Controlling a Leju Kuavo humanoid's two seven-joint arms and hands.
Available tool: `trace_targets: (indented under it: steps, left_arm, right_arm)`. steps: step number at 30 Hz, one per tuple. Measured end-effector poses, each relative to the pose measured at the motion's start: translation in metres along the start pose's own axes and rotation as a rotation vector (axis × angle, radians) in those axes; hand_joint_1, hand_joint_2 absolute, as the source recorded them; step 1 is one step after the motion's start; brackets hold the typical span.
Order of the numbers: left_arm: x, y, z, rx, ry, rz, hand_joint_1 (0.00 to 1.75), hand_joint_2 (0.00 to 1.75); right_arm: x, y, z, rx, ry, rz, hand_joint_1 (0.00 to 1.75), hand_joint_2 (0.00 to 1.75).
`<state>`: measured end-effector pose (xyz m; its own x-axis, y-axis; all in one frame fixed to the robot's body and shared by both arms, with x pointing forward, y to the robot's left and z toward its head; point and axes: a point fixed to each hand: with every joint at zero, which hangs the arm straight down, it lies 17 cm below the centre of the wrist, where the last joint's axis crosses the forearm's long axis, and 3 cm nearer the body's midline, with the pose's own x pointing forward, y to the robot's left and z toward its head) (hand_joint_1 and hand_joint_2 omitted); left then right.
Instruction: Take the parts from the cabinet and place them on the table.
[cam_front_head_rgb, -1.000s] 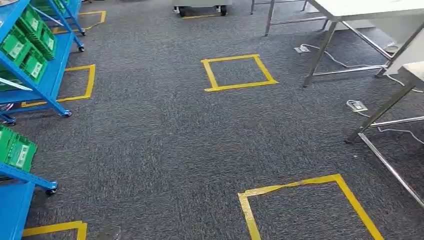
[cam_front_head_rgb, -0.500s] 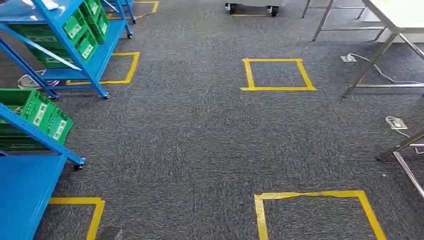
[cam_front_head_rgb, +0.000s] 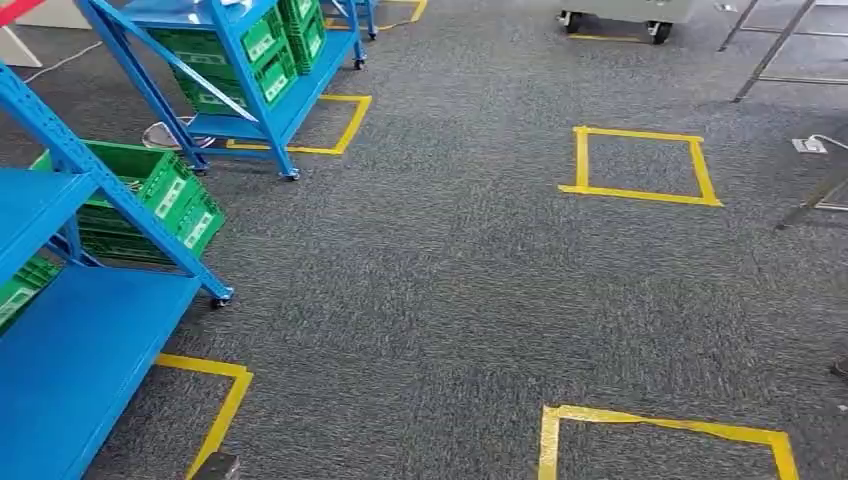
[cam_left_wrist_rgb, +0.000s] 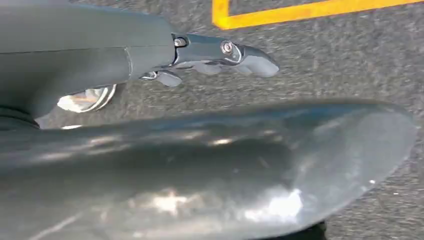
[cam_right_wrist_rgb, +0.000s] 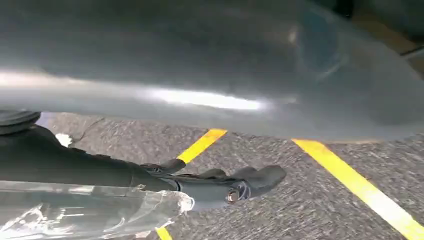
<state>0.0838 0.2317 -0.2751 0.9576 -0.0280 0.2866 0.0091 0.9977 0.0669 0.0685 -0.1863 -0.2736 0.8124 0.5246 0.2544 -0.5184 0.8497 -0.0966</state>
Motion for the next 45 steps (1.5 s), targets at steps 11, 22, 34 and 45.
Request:
trace_targets:
  steps: [11,22,34,45]
  left_arm:
    - [0.007,-0.002,-0.001,-0.004,-0.017,-0.023,0.00,0.00]
    - [0.005,-0.003,0.000,-0.002,-0.013,-0.041,0.00,0.00]
    - [0.011,-0.003,-0.001,0.000,-0.034,-0.056,0.00,0.00]
    - [0.014,0.000,-0.001,0.003,-0.042,-0.060,0.00,0.00]
  right_arm:
    - [-0.001,-0.002,0.000,-0.008,0.012,0.008,0.00,0.00]
    - [-0.008,-0.002,0.000,-0.007,0.020,-0.006,0.00,0.00]
    - [-0.014,-0.009,0.000,-0.013,0.013,-0.027,0.00,0.00]
    - [-0.012,-0.010,0.000,-0.018,0.003,-0.027,0.00,0.00]
